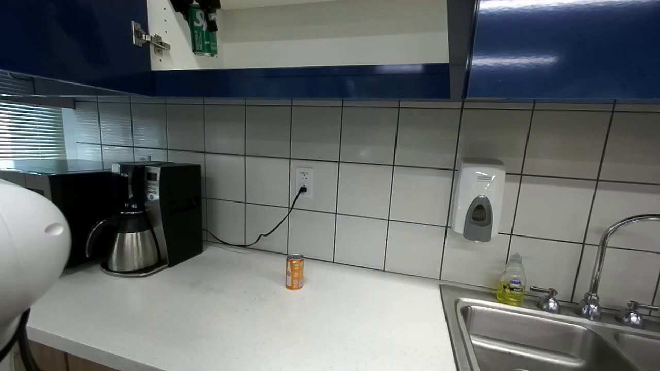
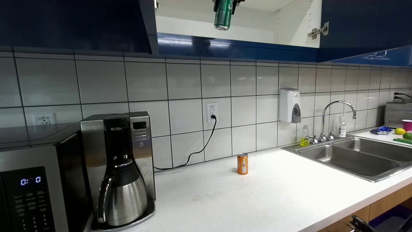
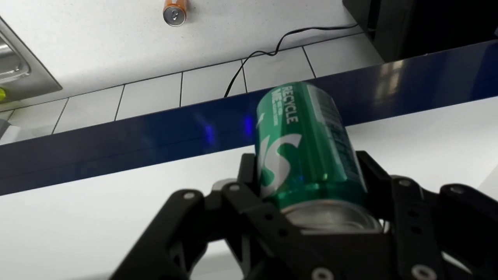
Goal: Put the green can in the open upper cabinet.
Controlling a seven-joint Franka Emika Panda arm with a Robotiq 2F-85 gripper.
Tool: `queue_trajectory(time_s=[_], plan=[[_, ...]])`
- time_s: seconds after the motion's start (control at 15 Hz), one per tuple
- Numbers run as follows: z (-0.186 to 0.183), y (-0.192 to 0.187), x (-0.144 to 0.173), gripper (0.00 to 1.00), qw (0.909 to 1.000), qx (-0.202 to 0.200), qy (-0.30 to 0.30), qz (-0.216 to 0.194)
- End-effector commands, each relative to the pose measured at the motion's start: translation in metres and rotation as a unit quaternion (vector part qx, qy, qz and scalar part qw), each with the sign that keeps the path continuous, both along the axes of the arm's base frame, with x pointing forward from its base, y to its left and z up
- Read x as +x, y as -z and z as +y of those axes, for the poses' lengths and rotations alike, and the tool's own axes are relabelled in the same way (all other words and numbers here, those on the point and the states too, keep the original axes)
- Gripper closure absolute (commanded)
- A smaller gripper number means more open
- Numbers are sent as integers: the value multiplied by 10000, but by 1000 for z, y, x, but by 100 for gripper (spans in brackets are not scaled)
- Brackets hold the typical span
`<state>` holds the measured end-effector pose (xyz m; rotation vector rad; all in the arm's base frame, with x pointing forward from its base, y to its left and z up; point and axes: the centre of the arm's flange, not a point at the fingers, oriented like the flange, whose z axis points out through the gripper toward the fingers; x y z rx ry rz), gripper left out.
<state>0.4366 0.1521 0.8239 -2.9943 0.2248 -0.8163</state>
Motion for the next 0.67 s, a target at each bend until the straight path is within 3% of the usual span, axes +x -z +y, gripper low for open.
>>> queue_trajectory(time_s=[0.0,0.6], plan=[[5,-24,15,61,9997,-3,237,-12],[0,-24,53,61,9987,29,497,88]])
